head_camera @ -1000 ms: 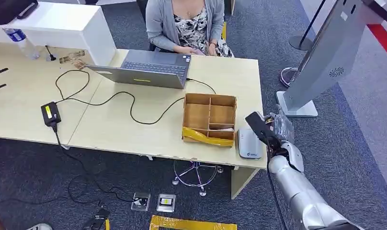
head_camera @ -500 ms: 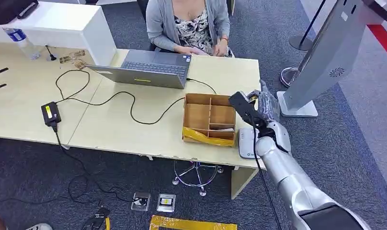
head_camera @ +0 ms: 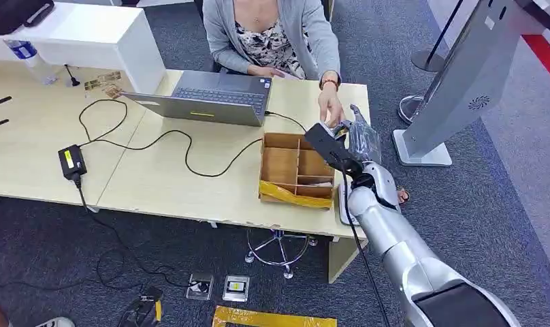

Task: Pass the card to the sensor for recognition and then transmit it.

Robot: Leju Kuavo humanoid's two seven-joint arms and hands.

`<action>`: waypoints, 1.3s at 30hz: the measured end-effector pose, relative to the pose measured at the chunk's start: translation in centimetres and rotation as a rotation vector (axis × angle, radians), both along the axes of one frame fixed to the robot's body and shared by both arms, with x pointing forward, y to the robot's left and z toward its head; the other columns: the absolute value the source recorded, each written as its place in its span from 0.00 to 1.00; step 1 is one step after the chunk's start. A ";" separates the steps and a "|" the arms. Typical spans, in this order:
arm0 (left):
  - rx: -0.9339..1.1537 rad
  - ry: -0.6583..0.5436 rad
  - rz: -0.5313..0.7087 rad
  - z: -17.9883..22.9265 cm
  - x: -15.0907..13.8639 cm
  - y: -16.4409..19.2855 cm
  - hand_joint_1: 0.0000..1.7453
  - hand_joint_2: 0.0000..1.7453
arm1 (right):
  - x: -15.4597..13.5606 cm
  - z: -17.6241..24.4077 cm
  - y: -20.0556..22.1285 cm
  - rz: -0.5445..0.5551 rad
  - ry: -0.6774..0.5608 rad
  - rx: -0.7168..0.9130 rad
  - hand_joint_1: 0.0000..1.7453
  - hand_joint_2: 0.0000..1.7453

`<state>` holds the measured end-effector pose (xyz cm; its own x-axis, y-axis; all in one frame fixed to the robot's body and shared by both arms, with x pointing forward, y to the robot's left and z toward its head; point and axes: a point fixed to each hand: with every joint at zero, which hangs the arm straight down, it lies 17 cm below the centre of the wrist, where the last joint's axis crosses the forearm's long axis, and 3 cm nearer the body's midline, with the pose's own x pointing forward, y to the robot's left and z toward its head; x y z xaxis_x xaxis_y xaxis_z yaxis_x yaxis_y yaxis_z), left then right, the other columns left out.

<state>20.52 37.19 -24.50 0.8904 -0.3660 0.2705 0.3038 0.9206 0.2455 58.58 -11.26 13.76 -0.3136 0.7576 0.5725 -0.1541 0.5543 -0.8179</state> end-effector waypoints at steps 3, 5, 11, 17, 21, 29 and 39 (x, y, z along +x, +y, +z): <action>0.002 0.006 -0.004 0.0 0.1 -0.1 0.00 0.00 | -0.1 0.1 0.5 0.004 0.000 0.005 1.00 1.00; 0.006 0.012 -0.007 0.0 0.2 -0.1 0.00 0.00 | -0.2 0.2 0.9 0.007 -0.003 0.006 1.00 1.00; 0.010 0.023 -0.019 0.1 0.4 -0.2 0.00 0.00 | -0.2 0.3 0.9 0.000 -0.009 0.006 1.00 1.00; 0.008 0.031 -0.040 0.4 1.1 -0.5 0.00 0.00 | 0.0 0.4 0.7 -0.016 -0.016 0.003 0.00 0.00; 0.010 0.030 -0.054 0.6 1.7 -0.8 0.00 0.00 | 0.0 0.5 0.6 -0.021 -0.021 -0.001 0.00 0.00; 0.000 0.029 -0.070 0.9 2.6 -1.4 0.00 0.00 | -0.5 0.5 1.7 0.043 -0.012 0.036 0.00 0.00; -0.007 0.042 -0.045 0.7 2.1 -1.3 0.00 0.00 | -0.2 0.6 0.0 0.024 -0.038 0.021 0.00 0.00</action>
